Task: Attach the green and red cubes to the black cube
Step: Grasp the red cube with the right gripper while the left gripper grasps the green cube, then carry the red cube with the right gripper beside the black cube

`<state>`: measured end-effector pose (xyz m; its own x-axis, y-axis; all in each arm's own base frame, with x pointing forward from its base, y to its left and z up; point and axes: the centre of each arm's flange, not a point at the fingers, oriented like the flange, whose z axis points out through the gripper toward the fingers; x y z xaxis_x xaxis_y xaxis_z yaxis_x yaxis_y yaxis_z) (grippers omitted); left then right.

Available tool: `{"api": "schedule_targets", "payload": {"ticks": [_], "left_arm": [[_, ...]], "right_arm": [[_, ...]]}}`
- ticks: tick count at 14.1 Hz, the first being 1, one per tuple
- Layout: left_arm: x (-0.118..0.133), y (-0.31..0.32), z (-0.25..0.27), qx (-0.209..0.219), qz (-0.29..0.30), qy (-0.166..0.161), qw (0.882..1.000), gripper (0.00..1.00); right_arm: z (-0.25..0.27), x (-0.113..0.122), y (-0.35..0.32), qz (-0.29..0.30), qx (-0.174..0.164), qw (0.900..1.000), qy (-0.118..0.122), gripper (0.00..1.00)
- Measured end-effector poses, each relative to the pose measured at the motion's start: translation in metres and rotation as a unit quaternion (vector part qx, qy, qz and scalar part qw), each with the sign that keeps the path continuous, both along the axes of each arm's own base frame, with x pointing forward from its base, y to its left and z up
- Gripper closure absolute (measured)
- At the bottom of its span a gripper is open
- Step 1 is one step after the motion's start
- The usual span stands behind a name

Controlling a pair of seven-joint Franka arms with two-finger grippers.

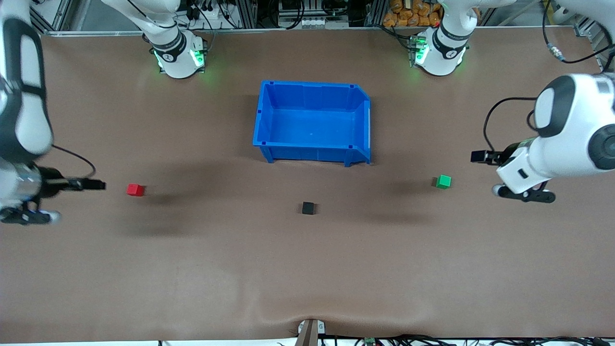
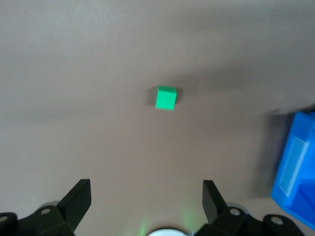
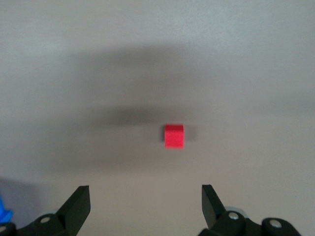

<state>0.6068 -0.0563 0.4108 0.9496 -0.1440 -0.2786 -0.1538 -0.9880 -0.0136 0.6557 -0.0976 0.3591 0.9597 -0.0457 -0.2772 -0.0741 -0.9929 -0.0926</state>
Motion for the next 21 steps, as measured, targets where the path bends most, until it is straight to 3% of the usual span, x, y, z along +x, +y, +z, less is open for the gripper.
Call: {"api": "schedule_targets", "payload": {"ticks": [3, 11, 12, 16, 19, 21], "left_arm": [[-0.005, 0.000, -0.040, -0.003, -0.002, -0.017, 1.000, 0.00], [-0.043, -0.019, -0.147, -0.015, -0.002, -0.072, 0.997, 0.00], [-0.048, -0.018, -0.160, -0.017, -0.001, -0.074, 0.997, 0.00], [-0.048, -0.020, -0.209, -0.024, -0.001, -0.088, 0.996, 0.00], [-0.047, -0.024, -0.231, -0.026, -0.010, -0.085, 0.996, 0.00], [-0.046, -0.025, -0.238, -0.022, -0.020, -0.082, 0.996, 0.00]], "right_arm": [[-0.083, 0.004, -0.011, -0.011, 0.009, 0.999, 0.034, 0.00], [-0.180, -0.022, -0.023, -0.024, 0.017, 0.996, 0.087, 0.04], [-0.186, -0.024, -0.024, -0.025, 0.018, 0.995, 0.092, 0.11], [-0.194, -0.026, -0.022, -0.025, 0.020, 0.995, 0.098, 0.56], [-0.191, -0.023, -0.019, -0.055, 0.010, 0.994, 0.099, 0.60], [-0.184, -0.016, 0.001, -0.121, 0.001, 0.987, 0.109, 0.60]]}}
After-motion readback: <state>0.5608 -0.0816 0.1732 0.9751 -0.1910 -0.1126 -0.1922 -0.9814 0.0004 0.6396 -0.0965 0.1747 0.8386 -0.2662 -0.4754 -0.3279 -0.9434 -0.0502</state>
